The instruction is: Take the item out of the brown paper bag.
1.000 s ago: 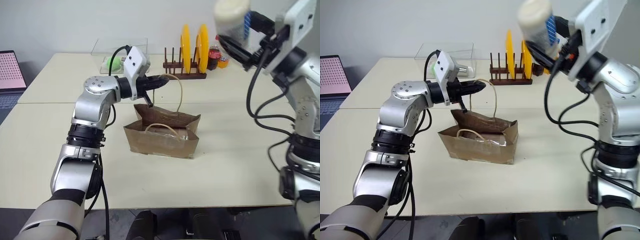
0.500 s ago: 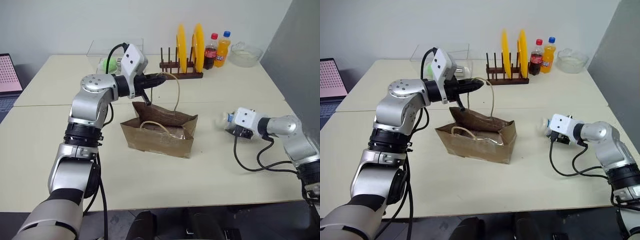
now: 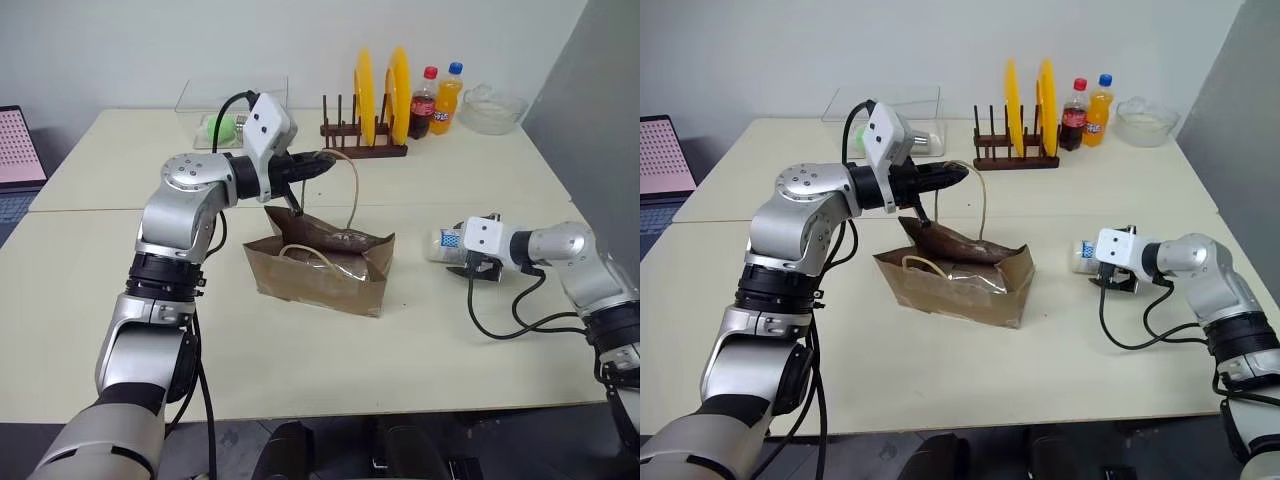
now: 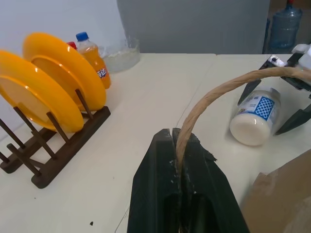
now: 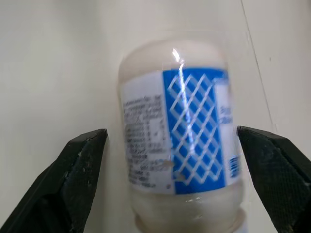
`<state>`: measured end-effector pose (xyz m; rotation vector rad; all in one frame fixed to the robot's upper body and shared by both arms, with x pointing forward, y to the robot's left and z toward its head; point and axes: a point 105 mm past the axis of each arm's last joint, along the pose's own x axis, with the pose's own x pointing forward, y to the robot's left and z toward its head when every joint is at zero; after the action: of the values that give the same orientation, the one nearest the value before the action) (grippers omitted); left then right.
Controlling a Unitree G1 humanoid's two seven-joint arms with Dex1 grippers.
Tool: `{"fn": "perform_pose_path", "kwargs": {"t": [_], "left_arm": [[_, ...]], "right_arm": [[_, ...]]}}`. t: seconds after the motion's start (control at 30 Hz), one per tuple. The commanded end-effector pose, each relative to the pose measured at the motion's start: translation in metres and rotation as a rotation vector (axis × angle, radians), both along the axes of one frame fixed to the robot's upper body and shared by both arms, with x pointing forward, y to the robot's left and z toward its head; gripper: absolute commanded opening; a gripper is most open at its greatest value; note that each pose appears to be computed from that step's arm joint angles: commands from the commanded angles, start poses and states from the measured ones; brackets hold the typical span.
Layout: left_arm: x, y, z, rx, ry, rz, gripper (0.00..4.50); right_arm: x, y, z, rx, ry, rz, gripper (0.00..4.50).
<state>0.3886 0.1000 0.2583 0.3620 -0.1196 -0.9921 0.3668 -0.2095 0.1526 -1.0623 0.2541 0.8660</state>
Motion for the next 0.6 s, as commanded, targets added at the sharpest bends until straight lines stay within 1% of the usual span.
{"fn": "perform_pose_path", "kwargs": {"t": [0.03,0.07,0.17,0.2,0.27,0.33,0.37,0.4,0.5,0.6], "left_arm": [[-0.003,0.007,0.017,-0.02,-0.069,0.017,0.0],[-0.002,0.007,0.016,-0.02,-0.071,0.016,0.0],[-0.001,0.008,0.013,-0.017,-0.069,0.011,0.0],[0.001,0.01,0.011,-0.013,-0.064,0.018,0.0],[0.005,0.013,0.007,-0.005,-0.057,0.029,0.0],[0.009,0.017,0.004,-0.004,-0.043,0.044,0.0],[0.011,0.02,0.003,-0.006,-0.032,0.054,0.4],[0.013,0.022,0.002,-0.007,-0.024,0.059,0.58],[0.013,0.026,-0.004,0.03,-0.005,0.049,1.5],[0.014,0.032,-0.008,0.062,0.005,0.045,2.46]], "right_arm": [[-0.021,-0.002,0.049,0.093,-0.081,0.004,4.47],[-0.028,0.0,0.058,0.138,-0.087,0.004,4.47],[-0.047,0.01,0.073,0.253,-0.083,0.017,4.47],[-0.059,0.02,0.077,0.339,-0.067,0.04,4.47],[-0.075,0.033,0.08,0.434,-0.04,0.062,4.47],[-0.09,0.05,0.077,0.534,-0.037,0.077,4.47],[-0.098,0.061,0.072,0.605,-0.03,0.077,4.5],[-0.103,0.067,0.07,0.653,-0.025,0.073,4.5],[-0.113,0.086,0.063,0.745,-0.039,0.059,4.5],[-0.117,0.099,0.06,0.797,-0.041,0.045,4.5]]}}
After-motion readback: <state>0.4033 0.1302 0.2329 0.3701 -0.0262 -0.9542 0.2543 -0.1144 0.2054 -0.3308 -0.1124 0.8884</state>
